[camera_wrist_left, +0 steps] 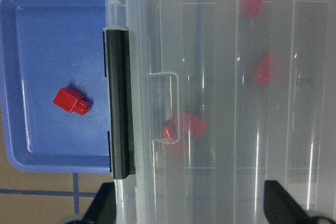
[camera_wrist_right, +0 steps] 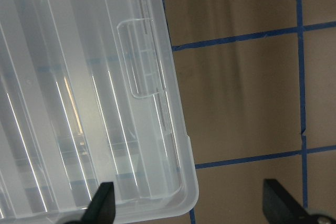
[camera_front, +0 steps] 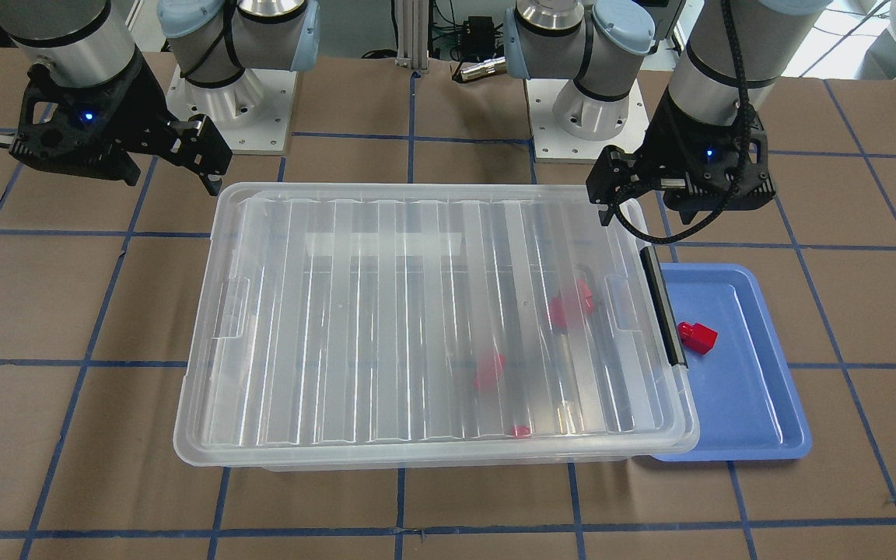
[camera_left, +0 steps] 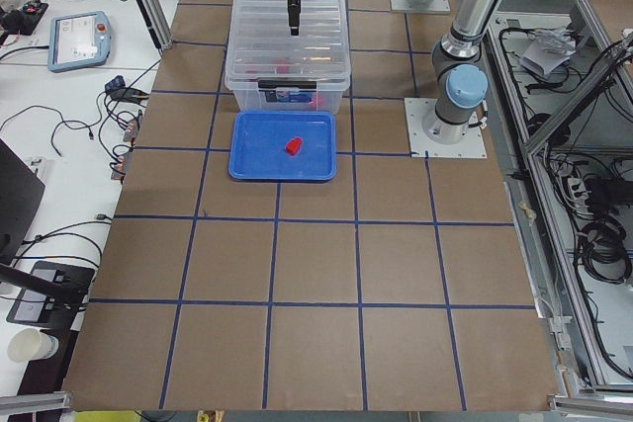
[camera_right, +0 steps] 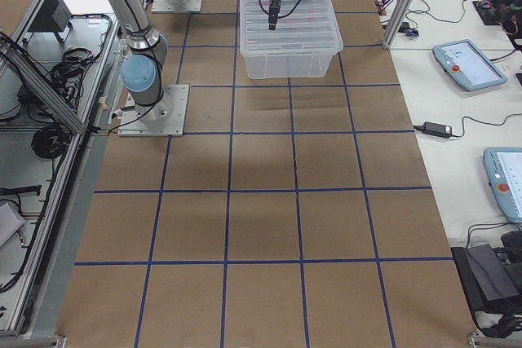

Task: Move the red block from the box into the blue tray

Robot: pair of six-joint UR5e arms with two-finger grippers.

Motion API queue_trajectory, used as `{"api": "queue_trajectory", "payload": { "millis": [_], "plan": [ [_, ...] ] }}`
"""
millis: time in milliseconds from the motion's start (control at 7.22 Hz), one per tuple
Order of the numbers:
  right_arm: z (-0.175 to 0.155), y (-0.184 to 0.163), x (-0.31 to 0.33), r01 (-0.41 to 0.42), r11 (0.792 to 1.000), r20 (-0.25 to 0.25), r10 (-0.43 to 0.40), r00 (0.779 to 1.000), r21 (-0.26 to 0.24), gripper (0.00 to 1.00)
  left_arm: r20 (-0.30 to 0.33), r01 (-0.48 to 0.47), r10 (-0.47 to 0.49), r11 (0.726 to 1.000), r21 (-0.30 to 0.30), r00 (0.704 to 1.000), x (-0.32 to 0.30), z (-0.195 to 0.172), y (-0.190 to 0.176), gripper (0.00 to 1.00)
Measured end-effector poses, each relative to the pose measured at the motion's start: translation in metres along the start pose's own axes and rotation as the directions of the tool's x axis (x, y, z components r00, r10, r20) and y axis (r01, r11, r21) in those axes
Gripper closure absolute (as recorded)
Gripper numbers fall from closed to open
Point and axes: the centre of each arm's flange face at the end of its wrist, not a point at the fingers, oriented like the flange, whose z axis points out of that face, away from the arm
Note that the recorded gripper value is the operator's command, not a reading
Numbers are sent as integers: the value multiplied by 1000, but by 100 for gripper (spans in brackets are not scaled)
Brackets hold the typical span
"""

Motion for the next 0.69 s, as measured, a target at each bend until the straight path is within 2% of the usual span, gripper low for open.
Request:
{"api": "queue_trajectory", "payload": {
  "millis": [693],
  "plan": [
    [-3,3,0,1,1000,-1,-1,1000,4,0,-10,14,-15,1000,-5,1000,3,3,-2,0]
  ]
}}
